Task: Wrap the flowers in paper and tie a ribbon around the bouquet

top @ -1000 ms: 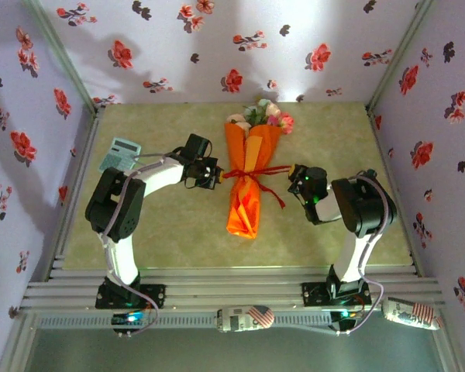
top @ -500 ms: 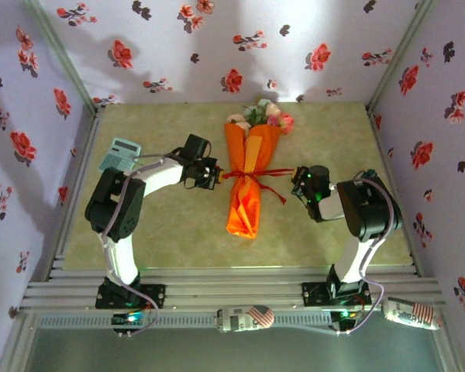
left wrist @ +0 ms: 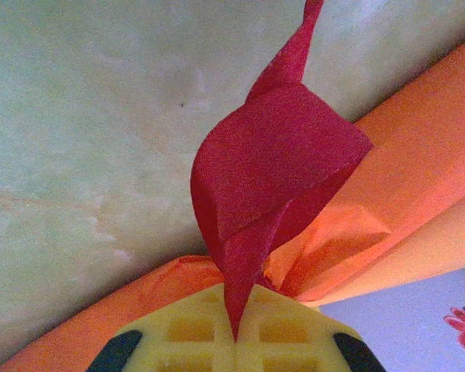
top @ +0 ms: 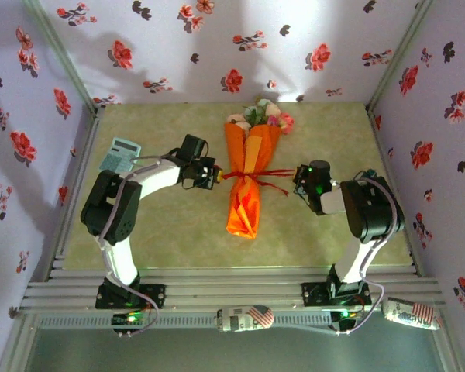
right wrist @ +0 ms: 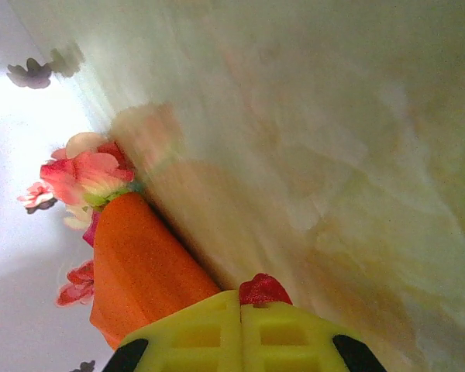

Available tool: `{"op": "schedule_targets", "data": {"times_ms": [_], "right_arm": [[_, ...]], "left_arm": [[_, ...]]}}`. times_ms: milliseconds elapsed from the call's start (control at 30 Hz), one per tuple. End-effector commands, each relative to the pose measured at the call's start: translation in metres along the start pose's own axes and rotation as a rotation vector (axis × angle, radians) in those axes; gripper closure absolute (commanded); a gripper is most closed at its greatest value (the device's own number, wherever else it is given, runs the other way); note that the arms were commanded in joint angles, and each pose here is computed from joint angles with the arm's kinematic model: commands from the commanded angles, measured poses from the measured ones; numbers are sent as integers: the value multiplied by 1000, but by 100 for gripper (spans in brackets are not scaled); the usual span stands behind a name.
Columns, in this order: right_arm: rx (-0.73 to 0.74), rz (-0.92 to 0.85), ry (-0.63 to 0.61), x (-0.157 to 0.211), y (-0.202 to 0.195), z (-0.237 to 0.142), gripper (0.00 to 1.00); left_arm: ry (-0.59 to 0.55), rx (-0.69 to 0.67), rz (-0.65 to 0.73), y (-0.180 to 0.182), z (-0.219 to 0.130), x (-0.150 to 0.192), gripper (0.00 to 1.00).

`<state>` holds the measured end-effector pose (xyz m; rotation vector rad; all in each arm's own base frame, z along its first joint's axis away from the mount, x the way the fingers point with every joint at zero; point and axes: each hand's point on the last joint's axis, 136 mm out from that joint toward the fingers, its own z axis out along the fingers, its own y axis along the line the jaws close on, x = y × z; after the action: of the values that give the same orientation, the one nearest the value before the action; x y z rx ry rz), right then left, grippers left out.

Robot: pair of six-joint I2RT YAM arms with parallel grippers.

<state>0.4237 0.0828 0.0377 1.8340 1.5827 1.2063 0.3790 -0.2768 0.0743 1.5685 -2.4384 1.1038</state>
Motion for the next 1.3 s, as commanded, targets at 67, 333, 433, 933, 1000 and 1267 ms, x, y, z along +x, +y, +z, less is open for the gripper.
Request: {"op": "schedule_targets", "data": {"times_ms": [67,333,433,933,1000,1267], "right_arm": [[-20,-12,-174,-48,17,-5,100],[-3,-36,-191,-54,25,-3,100],[4,-36,-209,-59,24,-4,100],[-8,-31,-253,-79,32,-2,100],[-13,-33,-252,-80,36,-1,100],[-12,-51,-228,-73,39,3,100]], "left_arm": [[-74,-12,-28,9,-20,-27,100],[-76,-7,-40,12,-23,-29,100],[-77,-8,-44,15,-24,-30,100],[-90,-6,-67,22,-30,-36,100],[-90,-5,-69,23,-30,-36,100],[-88,3,-76,20,-26,-37,100]]}}
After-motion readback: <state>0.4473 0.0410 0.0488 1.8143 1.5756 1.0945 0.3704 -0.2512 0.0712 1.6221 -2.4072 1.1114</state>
